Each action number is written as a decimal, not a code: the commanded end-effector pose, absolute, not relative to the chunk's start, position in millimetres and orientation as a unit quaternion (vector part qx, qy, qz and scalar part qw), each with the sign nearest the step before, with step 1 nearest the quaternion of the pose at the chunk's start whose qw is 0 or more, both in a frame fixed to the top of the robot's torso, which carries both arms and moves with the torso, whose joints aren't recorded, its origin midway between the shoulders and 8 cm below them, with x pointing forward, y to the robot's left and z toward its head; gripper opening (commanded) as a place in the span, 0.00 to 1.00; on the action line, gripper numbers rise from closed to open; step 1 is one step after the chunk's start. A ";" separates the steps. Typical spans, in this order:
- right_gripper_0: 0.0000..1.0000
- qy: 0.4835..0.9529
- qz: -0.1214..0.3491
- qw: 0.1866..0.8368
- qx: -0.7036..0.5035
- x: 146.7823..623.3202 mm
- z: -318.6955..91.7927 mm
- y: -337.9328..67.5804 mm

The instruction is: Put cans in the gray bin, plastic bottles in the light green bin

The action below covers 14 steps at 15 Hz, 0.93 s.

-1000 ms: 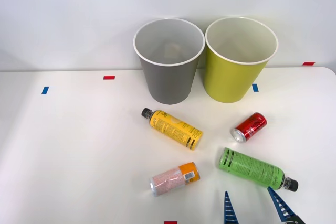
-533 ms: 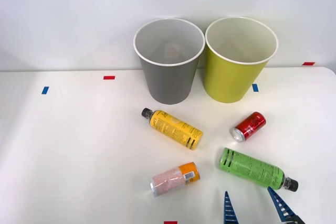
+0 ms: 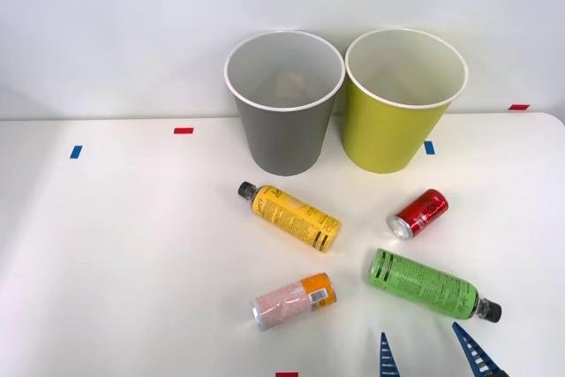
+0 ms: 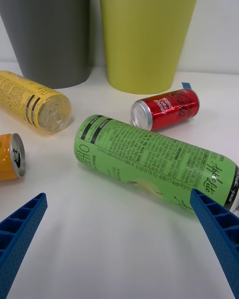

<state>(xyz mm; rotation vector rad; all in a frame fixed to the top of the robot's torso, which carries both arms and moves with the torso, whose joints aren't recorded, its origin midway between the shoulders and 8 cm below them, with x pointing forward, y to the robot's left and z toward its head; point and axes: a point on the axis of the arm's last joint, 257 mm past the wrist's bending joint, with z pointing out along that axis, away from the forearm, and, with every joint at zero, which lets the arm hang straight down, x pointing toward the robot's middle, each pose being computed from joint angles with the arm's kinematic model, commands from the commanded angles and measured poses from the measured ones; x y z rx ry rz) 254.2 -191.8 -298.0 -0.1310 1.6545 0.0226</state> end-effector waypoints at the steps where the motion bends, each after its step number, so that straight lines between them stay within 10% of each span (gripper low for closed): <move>1: 1.00 0.722 0.005 0.687 -0.084 257.8 -278.9 -193.2; 14: 1.00 0.839 0.025 0.516 -0.169 284.3 -225.9 -190.9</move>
